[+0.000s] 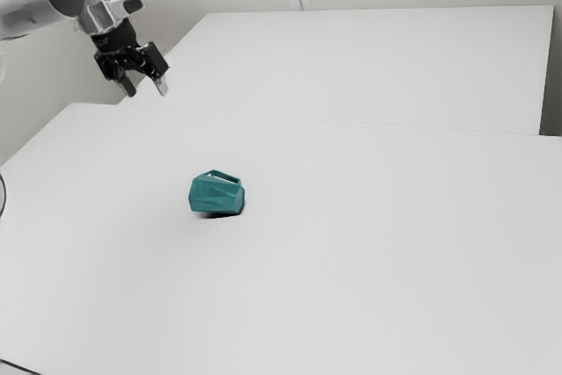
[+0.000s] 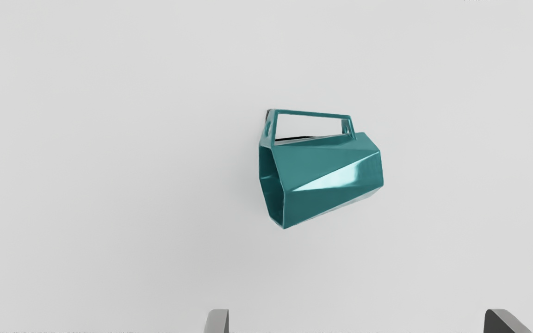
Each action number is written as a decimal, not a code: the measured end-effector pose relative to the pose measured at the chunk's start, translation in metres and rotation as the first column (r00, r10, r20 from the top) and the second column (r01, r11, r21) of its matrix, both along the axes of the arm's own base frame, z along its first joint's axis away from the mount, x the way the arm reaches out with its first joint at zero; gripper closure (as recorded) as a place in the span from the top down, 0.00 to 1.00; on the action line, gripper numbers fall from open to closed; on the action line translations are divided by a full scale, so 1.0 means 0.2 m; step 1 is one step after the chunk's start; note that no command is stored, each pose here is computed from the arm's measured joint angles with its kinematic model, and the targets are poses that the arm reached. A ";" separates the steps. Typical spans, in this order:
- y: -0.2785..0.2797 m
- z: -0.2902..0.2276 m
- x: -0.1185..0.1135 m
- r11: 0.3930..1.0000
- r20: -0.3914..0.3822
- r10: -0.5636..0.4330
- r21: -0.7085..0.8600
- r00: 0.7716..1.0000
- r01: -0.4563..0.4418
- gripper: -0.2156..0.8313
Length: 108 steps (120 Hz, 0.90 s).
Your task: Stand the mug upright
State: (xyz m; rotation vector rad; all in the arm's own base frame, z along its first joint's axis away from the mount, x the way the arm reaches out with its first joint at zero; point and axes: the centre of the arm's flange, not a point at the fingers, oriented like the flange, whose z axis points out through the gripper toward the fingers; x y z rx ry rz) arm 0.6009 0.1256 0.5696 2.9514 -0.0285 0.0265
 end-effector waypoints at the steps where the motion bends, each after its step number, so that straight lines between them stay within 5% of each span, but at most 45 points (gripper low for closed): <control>1: 0.02 -0.01 -0.01 1.000 0.000 0.005 -0.014 1.000 -0.005 0.79; 35: 0.34 -0.28 -0.09 0.923 0.065 0.063 -0.384 0.996 -0.034 0.79; 72: 0.43 -0.83 0.03 0.856 0.061 0.014 -0.517 0.998 0.019 0.79; 108: 0.32 -1.18 -0.03 0.801 0.071 -0.003 -0.597 0.997 0.045 0.79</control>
